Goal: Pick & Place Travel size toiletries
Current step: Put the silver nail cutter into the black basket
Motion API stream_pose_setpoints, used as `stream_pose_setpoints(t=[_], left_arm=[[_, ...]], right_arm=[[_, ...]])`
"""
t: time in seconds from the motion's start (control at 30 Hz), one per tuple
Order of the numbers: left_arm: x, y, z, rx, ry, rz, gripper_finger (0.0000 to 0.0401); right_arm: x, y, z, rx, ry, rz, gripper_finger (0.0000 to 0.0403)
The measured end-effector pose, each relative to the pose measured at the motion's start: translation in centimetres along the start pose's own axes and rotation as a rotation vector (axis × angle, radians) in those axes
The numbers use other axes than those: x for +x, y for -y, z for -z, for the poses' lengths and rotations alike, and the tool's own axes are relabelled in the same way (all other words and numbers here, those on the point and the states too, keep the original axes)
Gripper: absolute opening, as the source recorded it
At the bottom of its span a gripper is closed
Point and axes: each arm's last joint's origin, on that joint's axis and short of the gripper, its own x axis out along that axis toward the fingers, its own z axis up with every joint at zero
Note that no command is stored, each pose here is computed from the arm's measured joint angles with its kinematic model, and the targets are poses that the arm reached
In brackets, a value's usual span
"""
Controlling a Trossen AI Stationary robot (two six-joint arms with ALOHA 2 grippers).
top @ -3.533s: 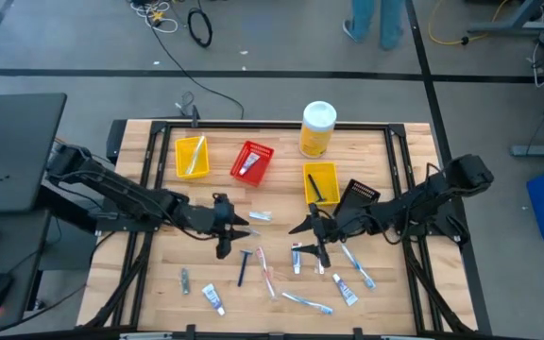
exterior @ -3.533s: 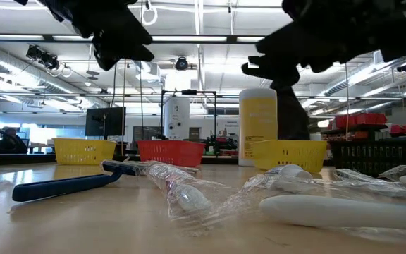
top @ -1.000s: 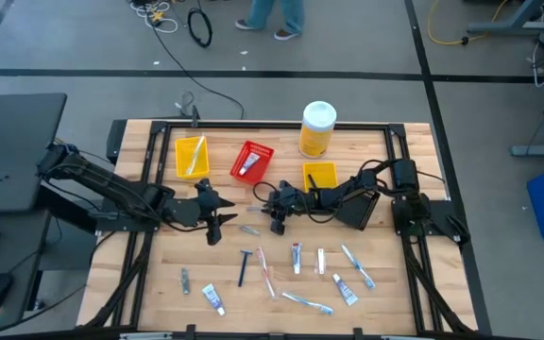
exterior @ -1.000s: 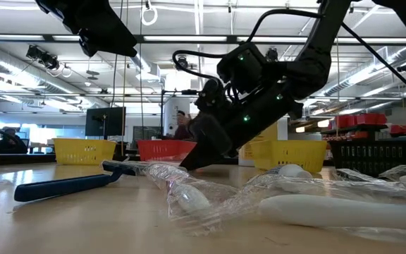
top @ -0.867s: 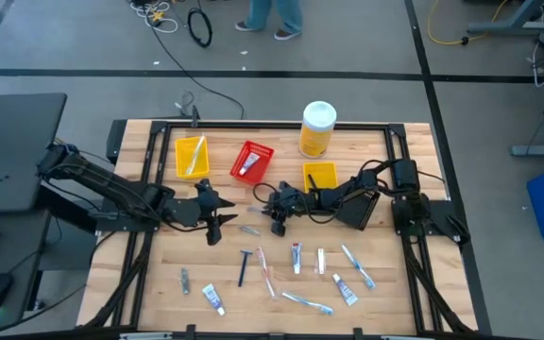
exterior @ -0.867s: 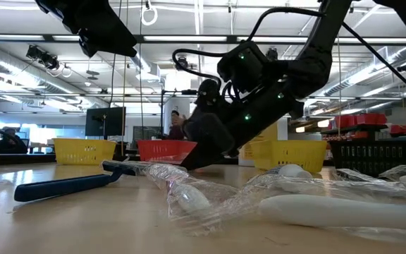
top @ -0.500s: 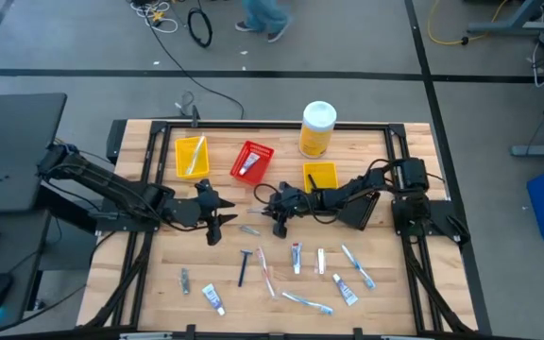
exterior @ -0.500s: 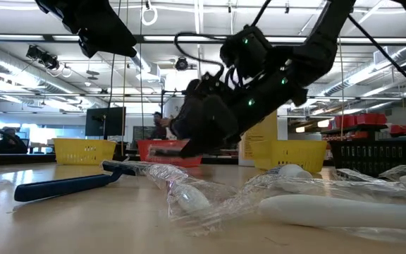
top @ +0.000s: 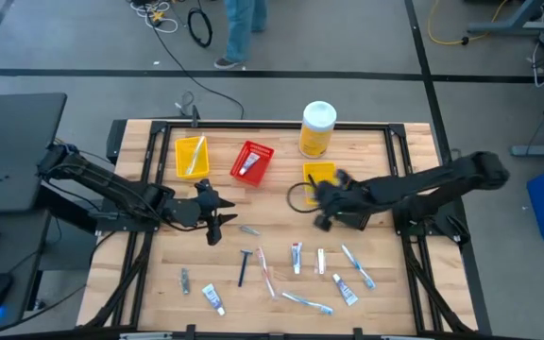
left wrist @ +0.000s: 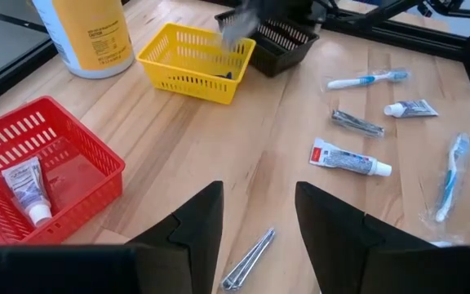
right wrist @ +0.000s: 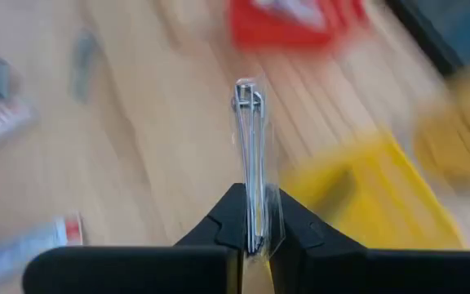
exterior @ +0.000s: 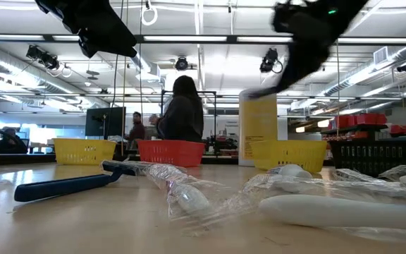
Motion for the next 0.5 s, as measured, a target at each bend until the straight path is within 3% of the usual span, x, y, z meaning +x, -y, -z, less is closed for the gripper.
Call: stream_pose_setpoints(t=[0.13, 0.23, 0.37, 0.5], left_arm=[[0.0, 0.0, 0.0, 0.025, 0.001, -0.002, 0.0164], [0.0, 0.0, 0.0, 0.035, 0.002, -0.004, 0.0164], [0.0, 0.0, 0.0, 0.036, 0.002, -0.004, 0.0164], [0.0, 0.0, 0.0, 0.036, 0.005, -0.011, 0.0164]], right_arm=[[-3.1, 2.3, 2.9, 0.131, -0.213, 0.105, 0.0031], [-4.0, 2.9, 4.6, 0.203, -0.345, 0.09, 0.0031], [-3.0, 2.7, 6.6, 0.212, -0.447, 0.039, 0.0031], [-1.1, 3.1, 8.7, 0.221, -0.462, 0.079, 0.0032]])
